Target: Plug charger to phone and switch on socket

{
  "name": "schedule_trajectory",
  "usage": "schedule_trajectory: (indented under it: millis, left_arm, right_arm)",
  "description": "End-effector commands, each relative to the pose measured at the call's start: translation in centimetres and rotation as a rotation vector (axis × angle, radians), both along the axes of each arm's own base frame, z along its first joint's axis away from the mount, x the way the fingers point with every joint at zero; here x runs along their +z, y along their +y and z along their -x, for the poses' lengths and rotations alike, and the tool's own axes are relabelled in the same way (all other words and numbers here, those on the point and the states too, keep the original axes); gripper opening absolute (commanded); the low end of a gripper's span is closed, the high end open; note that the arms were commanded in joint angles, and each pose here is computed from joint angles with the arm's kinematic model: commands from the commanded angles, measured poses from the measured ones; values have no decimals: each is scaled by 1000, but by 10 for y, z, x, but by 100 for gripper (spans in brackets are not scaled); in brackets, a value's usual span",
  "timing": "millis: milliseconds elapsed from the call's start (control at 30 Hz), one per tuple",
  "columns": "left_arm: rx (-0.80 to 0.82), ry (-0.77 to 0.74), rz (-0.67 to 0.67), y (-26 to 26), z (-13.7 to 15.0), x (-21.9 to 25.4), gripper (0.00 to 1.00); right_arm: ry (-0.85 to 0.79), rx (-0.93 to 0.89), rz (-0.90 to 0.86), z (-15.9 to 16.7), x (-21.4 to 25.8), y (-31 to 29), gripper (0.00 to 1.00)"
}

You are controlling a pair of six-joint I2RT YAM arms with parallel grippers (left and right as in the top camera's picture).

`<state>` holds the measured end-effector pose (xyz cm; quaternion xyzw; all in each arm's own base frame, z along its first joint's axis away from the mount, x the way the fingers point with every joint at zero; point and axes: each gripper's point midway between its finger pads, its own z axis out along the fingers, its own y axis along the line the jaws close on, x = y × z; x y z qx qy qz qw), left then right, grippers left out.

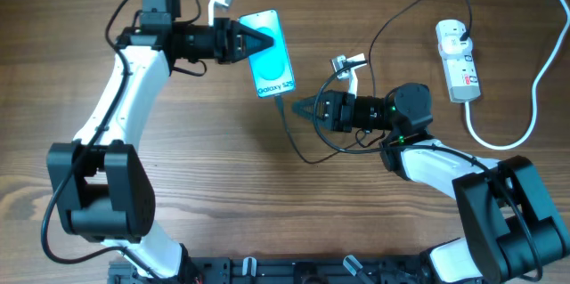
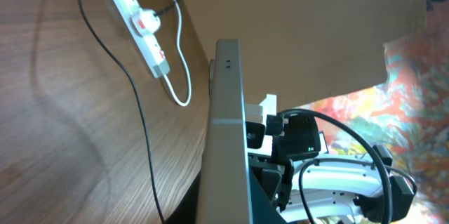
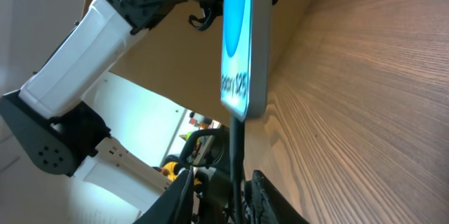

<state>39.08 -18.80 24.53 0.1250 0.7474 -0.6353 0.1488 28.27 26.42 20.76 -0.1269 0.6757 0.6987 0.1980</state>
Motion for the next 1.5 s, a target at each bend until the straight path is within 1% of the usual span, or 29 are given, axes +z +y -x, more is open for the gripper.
schedule_trajectory:
  millis: [0, 100, 200, 233, 300, 433, 500, 533, 667, 800, 1067, 1333, 1467]
  left_arm:
    - [4, -14, 22, 8, -2, 3, 4]
    - [1, 7, 23, 6, -1, 3, 4]
    - [-23, 8, 23, -4, 4, 3, 4]
    - [-31, 10, 23, -6, 5, 3, 4]
    - [-45, 10, 22, -12, 8, 3, 4]
    - [-71, 14, 22, -22, 14, 2, 4]
    - [-77, 20, 21, -24, 16, 2, 4]
    - [-80, 22, 21, -25, 17, 2, 4]
    - [-105, 34, 18, -34, 24, 0, 4]
    - [-146, 26, 9, -41, 39, -6, 4]
    - [-183, 28, 6, -38, 60, -12, 4]
    - [-217, 27, 10, -47, 70, -12, 4]
    - [-222, 29, -21, -50, 72, -17, 4]
  right_arm:
    - [-35, 34, -3, 3, 5, 5, 36]
    - [-41, 22, -8, 5, 6, 14, 44]
    - [-41, -16, -5, 3, 4, 23, 45]
    - [-28, -24, 1, 2, 1, 25, 42]
    - [-8, -35, 16, 0, -4, 26, 30]
    - [-14, -43, 15, -2, -4, 26, 13]
    - [-14, -44, 15, -2, -4, 26, 6]
    - [-14, -46, 15, -2, -4, 26, 4]
    - [-6, -59, 12, -4, -3, 25, 4]
    - [-18, -62, -1, -7, 4, 26, 4]
    - [-45, -71, -19, -15, 18, 29, 4]
    - [-14, -90, -35, -21, 25, 29, 5]
    - [-11, -94, -39, -22, 26, 29, 4]
